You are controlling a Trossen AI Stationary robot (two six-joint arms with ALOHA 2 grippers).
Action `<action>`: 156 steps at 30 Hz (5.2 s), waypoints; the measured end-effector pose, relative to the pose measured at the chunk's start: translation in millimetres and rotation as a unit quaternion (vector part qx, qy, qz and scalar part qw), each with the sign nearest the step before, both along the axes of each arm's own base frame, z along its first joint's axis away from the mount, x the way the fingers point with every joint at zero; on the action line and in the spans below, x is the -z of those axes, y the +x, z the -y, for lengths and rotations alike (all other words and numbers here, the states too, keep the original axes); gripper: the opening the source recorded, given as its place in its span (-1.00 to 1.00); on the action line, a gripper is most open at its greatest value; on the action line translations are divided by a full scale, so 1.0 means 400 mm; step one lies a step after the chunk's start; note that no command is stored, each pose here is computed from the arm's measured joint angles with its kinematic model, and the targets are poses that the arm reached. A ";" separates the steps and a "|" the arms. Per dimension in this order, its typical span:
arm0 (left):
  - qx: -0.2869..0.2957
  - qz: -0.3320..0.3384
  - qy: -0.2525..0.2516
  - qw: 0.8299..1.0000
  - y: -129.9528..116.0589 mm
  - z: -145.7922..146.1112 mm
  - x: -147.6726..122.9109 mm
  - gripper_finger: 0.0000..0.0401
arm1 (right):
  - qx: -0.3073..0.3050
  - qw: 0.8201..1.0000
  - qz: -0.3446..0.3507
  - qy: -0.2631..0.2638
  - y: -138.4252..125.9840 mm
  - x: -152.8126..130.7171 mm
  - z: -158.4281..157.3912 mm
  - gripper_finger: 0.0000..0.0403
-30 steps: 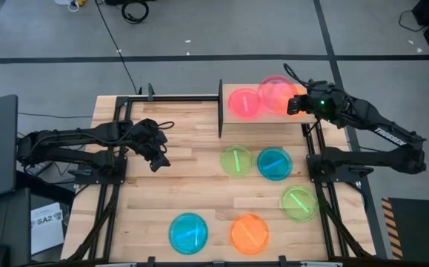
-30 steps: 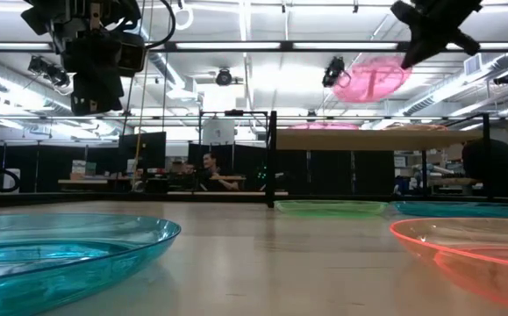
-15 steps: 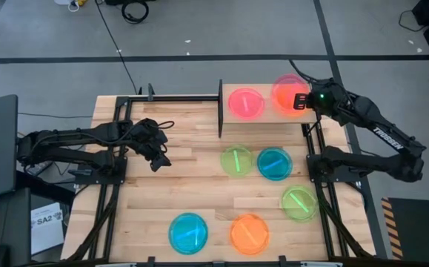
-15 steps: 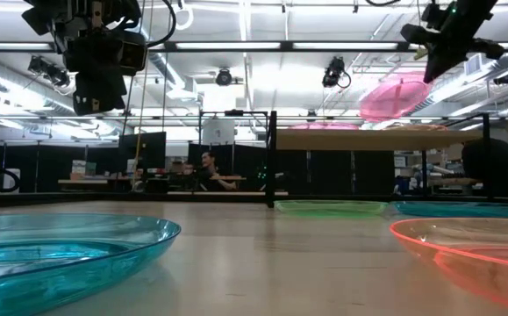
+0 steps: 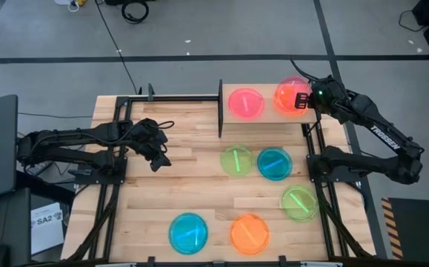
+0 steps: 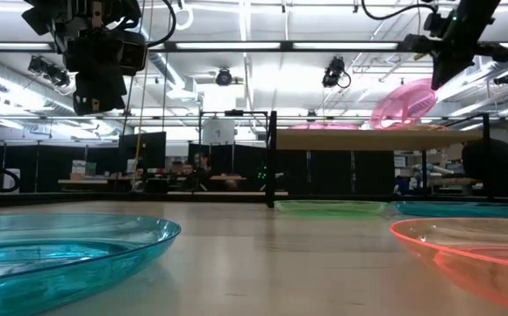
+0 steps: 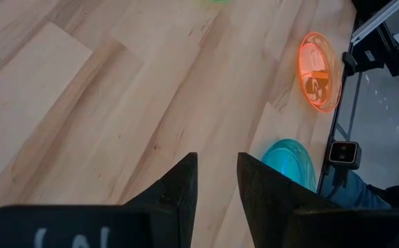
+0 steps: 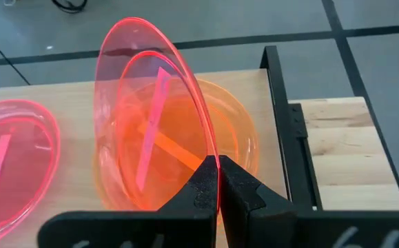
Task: Place and stack plates onto a shelf
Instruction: Stack the pink plate on top of the orange plate on the shelf, then stack the bottom blue plate on top of the pink plate on the shelf
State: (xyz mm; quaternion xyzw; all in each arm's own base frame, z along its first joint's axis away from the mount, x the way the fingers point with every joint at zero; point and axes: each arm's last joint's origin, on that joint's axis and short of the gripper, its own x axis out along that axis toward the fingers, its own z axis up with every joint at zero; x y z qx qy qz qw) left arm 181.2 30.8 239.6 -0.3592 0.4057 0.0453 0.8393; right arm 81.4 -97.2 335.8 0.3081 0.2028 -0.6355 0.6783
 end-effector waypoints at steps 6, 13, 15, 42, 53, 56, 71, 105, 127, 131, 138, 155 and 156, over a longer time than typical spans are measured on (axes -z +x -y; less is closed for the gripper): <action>0.000 0.000 0.000 1.000 0.000 0.000 0.000 -0.45 | 0.005 1.000 0.001 0.009 0.004 0.004 0.013 -0.95; 0.000 0.000 0.000 1.000 0.000 0.000 0.000 -0.45 | 0.015 1.000 0.005 0.009 -0.002 0.004 0.019 -0.95; 0.000 0.000 0.000 1.000 0.000 0.000 0.000 -0.45 | 0.018 1.000 0.010 0.007 -0.008 0.001 0.016 -0.95; 0.001 0.000 0.001 1.000 0.000 0.000 0.000 -0.45 | -0.011 0.996 0.085 0.004 -0.029 0.014 0.015 -0.95; 0.000 0.000 0.000 1.000 0.000 0.000 0.000 -0.45 | 0.005 0.995 0.095 0.003 -0.050 0.071 0.009 -0.96; 0.000 0.000 0.000 1.000 0.000 0.000 0.000 -0.45 | 0.006 0.994 0.105 -0.006 -0.050 0.089 0.013 -0.96; 0.000 0.000 0.000 1.000 0.000 0.000 0.000 -0.45 | -0.005 0.990 0.142 -0.006 -0.055 0.093 0.022 -0.96; -0.001 0.000 -0.001 1.000 0.000 0.000 0.000 -0.45 | -0.008 0.994 0.107 0.020 -0.050 0.110 0.033 -0.36; -0.007 -0.002 -0.007 1.000 0.000 0.000 0.000 -0.45 | -0.067 0.993 0.101 -0.012 -0.046 0.095 0.032 -0.20; -0.007 -0.002 -0.007 1.000 0.000 0.000 0.000 -0.45 | -0.075 0.991 0.109 -0.013 -0.044 0.093 0.032 -0.20; -0.005 -0.002 -0.006 1.000 0.000 0.002 0.000 -0.45 | -0.141 0.976 0.166 0.013 -0.033 0.088 0.025 -0.20; 0.037 0.012 0.051 0.998 0.013 0.157 -0.007 -0.45 | -0.313 0.916 0.240 0.076 0.055 0.095 -0.038 -0.21; 0.036 0.018 0.050 0.998 0.014 0.169 -0.009 -0.45 | -0.322 0.911 0.247 0.076 0.064 0.100 -0.042 -0.21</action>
